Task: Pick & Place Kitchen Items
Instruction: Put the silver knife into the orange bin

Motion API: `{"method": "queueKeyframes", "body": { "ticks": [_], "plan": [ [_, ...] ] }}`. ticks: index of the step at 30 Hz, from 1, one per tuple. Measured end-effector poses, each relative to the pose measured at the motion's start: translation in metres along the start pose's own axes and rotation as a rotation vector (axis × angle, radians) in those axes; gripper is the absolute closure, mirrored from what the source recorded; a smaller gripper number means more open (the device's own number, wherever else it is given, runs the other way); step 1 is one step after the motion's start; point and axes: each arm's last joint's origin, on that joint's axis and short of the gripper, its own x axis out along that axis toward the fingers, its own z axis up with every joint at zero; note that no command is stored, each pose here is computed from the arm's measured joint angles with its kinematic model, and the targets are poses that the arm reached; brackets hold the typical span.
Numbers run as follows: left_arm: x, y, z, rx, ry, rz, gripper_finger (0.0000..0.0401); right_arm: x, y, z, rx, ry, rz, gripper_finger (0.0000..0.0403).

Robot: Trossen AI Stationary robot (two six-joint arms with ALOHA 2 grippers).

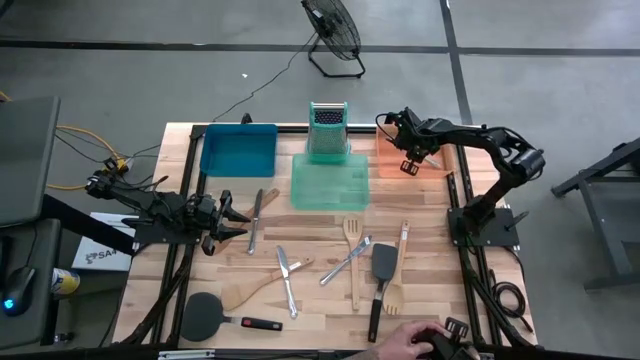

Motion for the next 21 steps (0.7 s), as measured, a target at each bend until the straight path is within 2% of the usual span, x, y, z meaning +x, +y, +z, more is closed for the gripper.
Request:
{"method": "queueKeyframes", "body": {
  "ticks": [7,15,18,21],
  "plan": [
    [0.000,0.000,0.000,0.000,0.000,0.000,0.0249,0.000,0.000,0.000,0.000,-0.002,0.002,0.0343],
    [0.000,0.000,0.000,0.000,0.000,0.000,0.0249,-0.002,-0.001,0.000,0.002,-0.014,-0.007,0.0285],
    [0.000,0.000,0.000,0.000,0.000,0.000,0.0249,-0.011,-0.003,-0.001,0.059,-0.047,-0.025,0.0267],
    [0.000,0.000,0.000,0.000,0.000,0.000,0.0249,-0.025,-0.004,-0.002,0.179,-0.094,-0.038,0.0255]
  ]
}}
